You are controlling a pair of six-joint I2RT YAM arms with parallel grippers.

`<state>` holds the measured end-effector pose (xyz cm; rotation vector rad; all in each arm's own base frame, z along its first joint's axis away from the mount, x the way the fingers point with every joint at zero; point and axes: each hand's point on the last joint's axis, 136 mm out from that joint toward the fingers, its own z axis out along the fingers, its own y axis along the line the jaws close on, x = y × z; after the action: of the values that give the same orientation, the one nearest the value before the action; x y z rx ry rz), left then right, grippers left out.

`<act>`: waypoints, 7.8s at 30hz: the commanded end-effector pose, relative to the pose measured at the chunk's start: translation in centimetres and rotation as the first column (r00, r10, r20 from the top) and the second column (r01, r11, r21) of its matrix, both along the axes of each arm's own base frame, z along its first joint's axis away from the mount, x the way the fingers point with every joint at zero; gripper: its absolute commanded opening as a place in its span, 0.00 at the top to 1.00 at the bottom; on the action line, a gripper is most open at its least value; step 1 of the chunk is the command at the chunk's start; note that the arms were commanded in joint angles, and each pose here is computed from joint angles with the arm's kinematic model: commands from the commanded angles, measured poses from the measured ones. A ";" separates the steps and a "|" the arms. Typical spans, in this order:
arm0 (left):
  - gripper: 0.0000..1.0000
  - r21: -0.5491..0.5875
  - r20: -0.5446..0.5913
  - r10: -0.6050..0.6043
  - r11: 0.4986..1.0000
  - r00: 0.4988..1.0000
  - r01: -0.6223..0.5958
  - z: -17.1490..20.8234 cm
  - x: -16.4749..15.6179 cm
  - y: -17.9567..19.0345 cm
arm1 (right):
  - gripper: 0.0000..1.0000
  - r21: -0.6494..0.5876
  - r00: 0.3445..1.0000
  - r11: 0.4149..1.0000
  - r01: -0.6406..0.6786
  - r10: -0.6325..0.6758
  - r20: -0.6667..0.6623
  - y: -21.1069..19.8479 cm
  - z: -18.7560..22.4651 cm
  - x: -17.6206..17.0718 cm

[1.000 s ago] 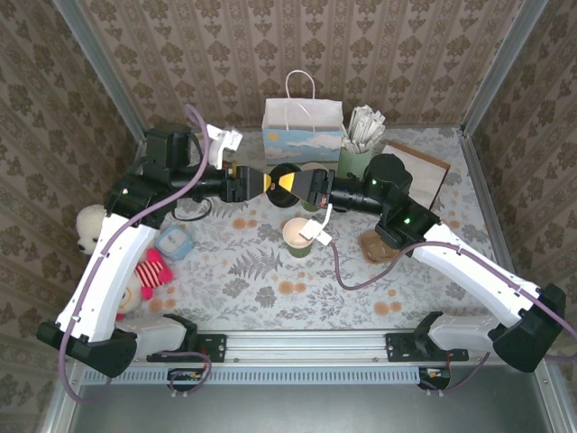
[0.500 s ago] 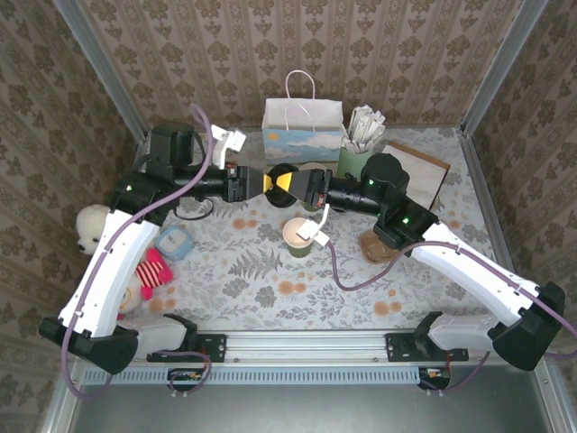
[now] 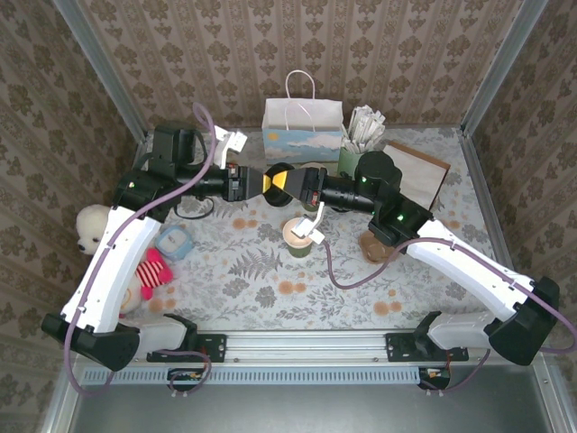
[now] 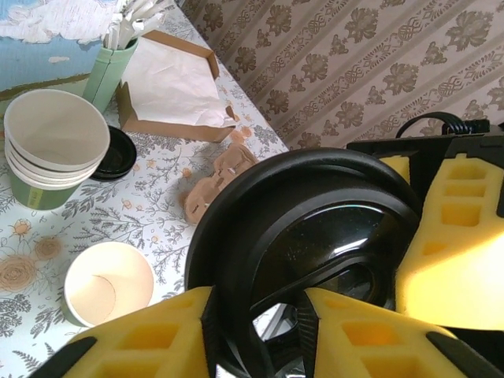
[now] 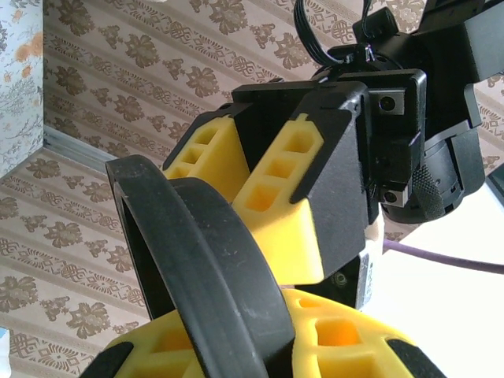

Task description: Pack the takeout coffee

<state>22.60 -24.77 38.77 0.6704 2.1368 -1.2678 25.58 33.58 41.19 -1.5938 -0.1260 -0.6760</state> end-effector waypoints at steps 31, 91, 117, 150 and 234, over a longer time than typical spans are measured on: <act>1.00 0.069 0.029 0.076 0.995 0.997 -0.078 -2.9 1.9 0.9 | 0.00 -0.067 0.967 0.993 0.095 -0.108 -0.231 -1.2 -1.6 -1.2; 1.00 0.730 -0.245 0.370 0.679 0.896 -0.081 -23.7 4.3 -3.3 | 0.26 -0.513 -0.588 0.514 0.687 0.809 0.024 -9.3 -28.7 5.2; 0.99 0.741 -0.254 0.304 0.671 0.918 -0.017 -23.6 4.1 -4.3 | 0.36 -0.520 -0.622 0.543 0.659 0.783 0.028 -8.6 -28.7 4.9; 1.00 0.754 -0.297 0.275 0.655 0.914 0.048 -25.5 3.3 -5.1 | 0.39 -0.537 -0.628 0.535 0.652 0.778 0.013 -9.0 -28.7 4.2; 1.00 0.755 -0.351 0.162 0.631 0.922 0.177 -32.5 1.4 -3.2 | 0.43 -0.740 -0.672 0.512 0.437 0.733 0.110 -10.4 -35.9 5.4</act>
<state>27.28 -30.15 12.91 0.8371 2.7876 -0.5040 33.08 24.26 9.80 -0.2197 -2.9267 -1.5529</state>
